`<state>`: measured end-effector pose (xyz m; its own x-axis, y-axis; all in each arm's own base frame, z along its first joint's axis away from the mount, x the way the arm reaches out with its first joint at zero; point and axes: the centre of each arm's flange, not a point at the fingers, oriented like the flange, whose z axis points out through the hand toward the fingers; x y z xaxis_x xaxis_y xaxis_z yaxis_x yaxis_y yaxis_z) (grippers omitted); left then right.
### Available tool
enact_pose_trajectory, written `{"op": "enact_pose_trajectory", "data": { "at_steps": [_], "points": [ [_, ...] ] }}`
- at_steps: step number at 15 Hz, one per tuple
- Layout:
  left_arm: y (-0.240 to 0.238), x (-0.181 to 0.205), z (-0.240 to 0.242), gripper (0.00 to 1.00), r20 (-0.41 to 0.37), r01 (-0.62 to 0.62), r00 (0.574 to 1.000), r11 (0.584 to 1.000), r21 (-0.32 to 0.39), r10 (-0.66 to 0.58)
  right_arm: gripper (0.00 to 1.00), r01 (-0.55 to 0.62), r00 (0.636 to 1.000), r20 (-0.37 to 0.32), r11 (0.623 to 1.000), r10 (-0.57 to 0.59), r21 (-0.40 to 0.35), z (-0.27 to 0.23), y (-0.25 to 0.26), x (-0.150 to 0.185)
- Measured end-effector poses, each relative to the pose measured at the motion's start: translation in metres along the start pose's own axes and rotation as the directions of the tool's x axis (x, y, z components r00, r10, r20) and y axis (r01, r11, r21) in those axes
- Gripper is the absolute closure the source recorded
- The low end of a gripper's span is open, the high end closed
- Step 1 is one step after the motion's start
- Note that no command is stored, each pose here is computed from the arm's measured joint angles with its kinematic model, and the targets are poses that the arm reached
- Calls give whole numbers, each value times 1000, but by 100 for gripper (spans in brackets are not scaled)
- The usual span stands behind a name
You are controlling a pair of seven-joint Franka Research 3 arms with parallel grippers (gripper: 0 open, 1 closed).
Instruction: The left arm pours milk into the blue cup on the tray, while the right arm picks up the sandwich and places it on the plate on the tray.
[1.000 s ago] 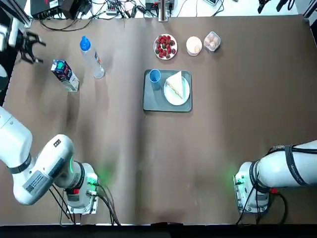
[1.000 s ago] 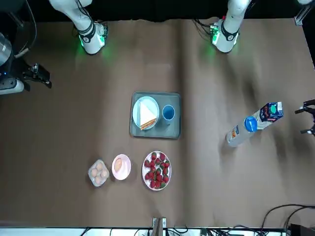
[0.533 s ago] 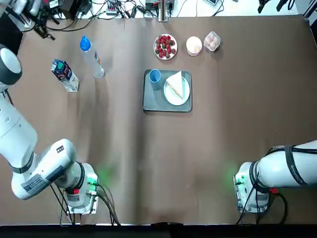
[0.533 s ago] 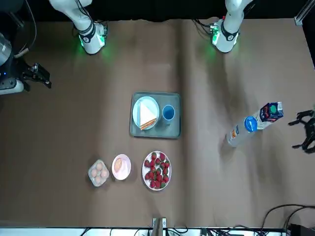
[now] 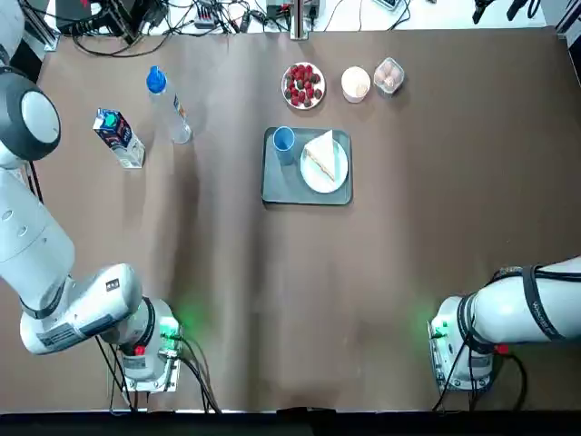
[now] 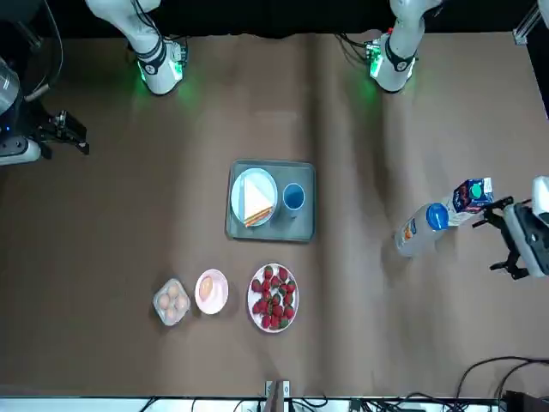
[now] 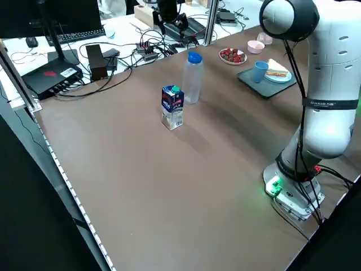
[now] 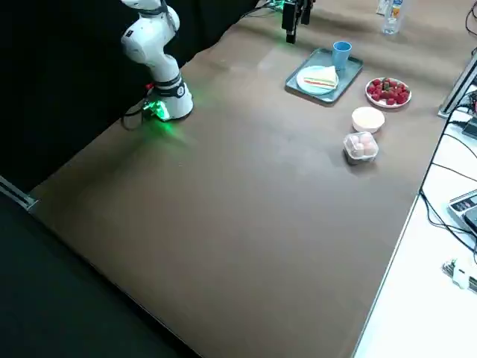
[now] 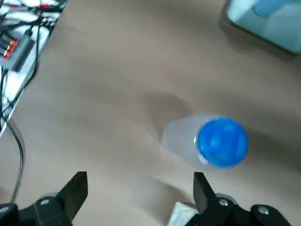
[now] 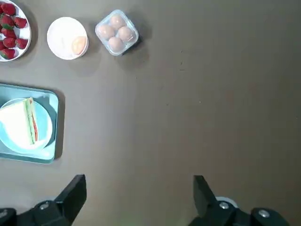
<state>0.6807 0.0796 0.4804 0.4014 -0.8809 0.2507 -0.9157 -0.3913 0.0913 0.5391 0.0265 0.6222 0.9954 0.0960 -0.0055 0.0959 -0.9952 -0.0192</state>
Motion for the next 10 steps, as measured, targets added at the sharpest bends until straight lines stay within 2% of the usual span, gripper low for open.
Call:
{"op": "enact_pose_trajectory", "data": {
  "at_steps": [2,4,10],
  "points": [
    [11,23,-4,1,29,130,991,991,18,-131,0,0,1000,-2,1000,0,0,0,0,0],
    [23,43,-8,1,52,261,963,964,48,-263,0,0,1000,-3,1000,0,0,0,0,0],
    [73,107,-26,1,105,561,808,811,166,-580,0,1,1000,-3,1000,-1,0,0,0,0]
  ]
}}
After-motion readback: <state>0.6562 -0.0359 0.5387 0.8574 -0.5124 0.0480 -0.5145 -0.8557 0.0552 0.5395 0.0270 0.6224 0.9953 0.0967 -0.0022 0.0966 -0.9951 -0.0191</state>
